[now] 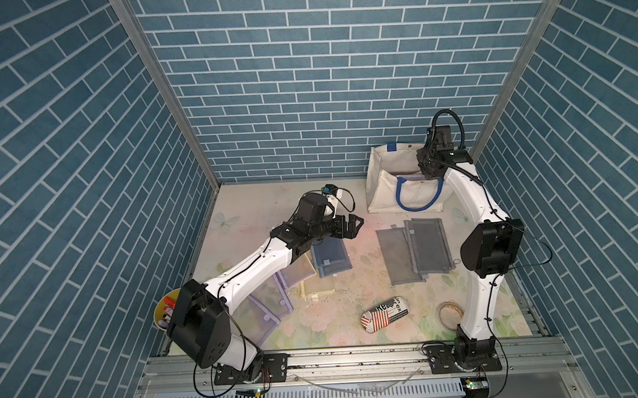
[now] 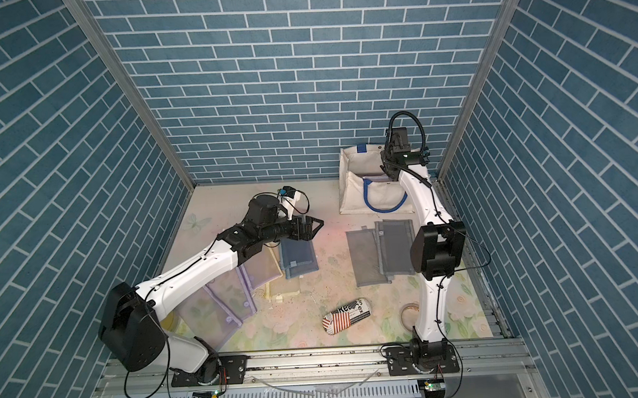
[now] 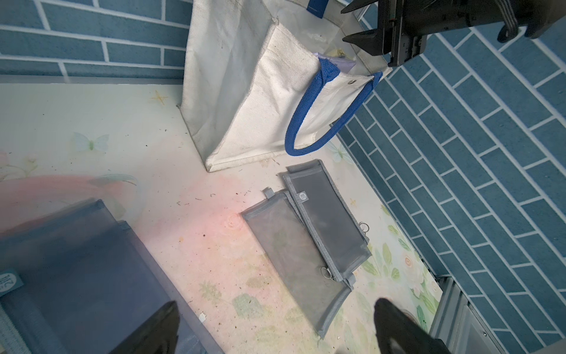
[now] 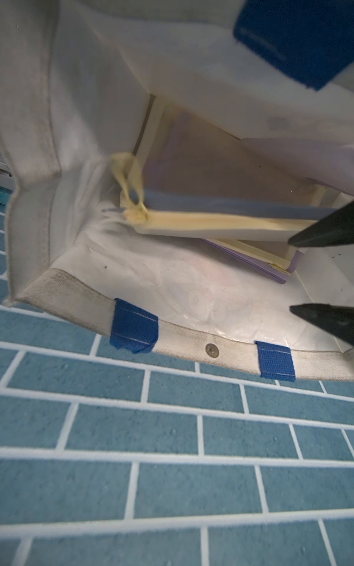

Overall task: Put the pencil pouch into the canvas bag
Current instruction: Place the pencil pouch in the canvas bag, then pick up the pencil pouch, then place the pencil pouch in the canvas bag.

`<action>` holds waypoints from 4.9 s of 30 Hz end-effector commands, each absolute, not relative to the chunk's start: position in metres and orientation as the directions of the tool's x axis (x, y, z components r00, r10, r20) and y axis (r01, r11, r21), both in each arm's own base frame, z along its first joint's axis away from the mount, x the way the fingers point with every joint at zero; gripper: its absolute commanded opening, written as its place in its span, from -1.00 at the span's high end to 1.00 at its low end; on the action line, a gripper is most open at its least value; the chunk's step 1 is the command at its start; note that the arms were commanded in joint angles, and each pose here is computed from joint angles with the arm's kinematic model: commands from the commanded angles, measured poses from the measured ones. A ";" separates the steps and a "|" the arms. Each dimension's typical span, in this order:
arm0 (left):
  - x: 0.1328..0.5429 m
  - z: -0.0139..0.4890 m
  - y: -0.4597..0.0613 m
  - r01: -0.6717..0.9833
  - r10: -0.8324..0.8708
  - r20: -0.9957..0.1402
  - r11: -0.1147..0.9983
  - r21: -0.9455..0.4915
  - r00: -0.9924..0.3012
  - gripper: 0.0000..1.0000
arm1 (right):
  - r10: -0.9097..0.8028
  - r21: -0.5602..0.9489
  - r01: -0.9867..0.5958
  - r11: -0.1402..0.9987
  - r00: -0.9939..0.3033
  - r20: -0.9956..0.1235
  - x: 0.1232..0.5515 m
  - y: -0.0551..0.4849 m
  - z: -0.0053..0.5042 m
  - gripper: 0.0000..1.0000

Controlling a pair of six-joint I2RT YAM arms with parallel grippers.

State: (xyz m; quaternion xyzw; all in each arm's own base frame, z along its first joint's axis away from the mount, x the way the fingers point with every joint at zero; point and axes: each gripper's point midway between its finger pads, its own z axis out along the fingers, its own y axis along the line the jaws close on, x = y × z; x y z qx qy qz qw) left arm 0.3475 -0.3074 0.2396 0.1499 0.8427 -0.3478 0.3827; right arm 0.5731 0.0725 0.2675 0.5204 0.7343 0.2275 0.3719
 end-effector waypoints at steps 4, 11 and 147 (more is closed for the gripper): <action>0.349 0.246 -0.307 0.528 -0.005 -0.764 0.720 -0.450 -0.645 -0.99 | 0.898 0.741 0.508 0.439 -0.257 -0.357 0.575 0.082 0.300 -0.03; 0.346 0.221 -0.308 0.479 0.060 -0.695 0.767 -0.428 -0.717 -0.99 | 0.638 0.625 0.214 0.750 -0.480 -0.602 0.546 0.103 0.361 -0.15; 0.311 0.193 -0.320 0.487 0.070 -0.720 0.781 -0.391 -0.690 -0.99 | 0.946 0.910 0.317 0.267 0.096 -0.310 0.585 0.070 0.345 1.00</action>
